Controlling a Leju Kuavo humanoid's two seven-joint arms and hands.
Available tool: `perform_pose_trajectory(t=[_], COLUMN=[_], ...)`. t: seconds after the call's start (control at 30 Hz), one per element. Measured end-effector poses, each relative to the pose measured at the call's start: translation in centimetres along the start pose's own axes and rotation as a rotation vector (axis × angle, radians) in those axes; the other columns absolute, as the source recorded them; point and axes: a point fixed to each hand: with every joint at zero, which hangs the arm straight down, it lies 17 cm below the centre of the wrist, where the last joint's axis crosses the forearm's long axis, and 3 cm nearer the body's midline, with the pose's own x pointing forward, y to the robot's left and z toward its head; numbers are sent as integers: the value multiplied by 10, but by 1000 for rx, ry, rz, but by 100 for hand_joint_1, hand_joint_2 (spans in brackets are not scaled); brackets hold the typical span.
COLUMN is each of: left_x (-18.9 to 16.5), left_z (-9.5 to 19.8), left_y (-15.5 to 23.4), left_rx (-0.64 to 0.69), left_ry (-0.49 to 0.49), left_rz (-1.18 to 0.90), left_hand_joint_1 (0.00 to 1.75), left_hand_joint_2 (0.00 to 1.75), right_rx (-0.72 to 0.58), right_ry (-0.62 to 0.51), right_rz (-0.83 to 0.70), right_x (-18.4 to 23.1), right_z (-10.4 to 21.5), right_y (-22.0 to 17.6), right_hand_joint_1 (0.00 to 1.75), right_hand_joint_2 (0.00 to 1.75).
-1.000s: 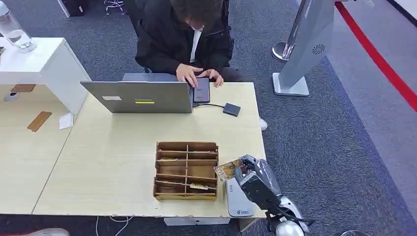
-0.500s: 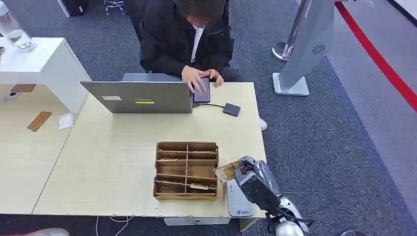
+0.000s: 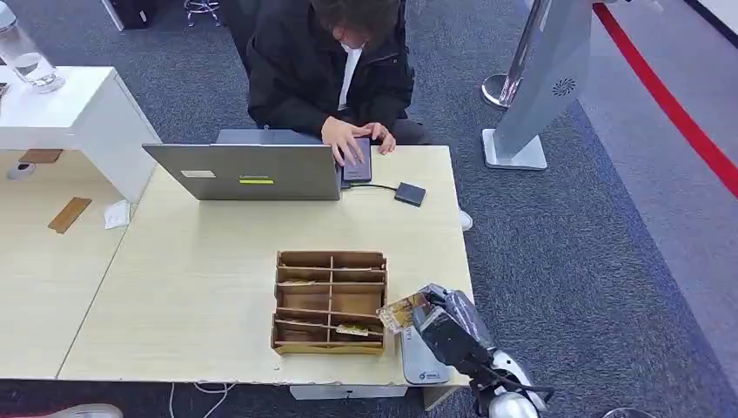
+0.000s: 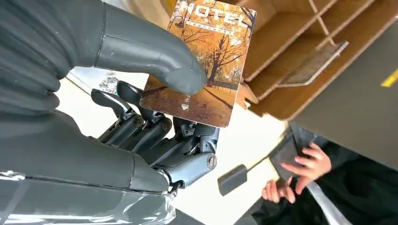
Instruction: Pass the card to the sensor for recognition and then transmit it.
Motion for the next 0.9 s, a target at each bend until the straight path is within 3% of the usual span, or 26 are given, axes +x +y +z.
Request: perform_pose_trajectory(t=[0.9], left_x=[-1], left_z=[0], left_y=[1], left_rx=[4], left_ry=[3], left_rz=[13], left_hand_joint_1=[0], left_hand_joint_2=[0], right_rx=[73], right_ry=[68], right_rz=[20], right_x=[-28], right_z=[9], right_y=[7], right_hand_joint_1=[175], right_hand_joint_2=[175])
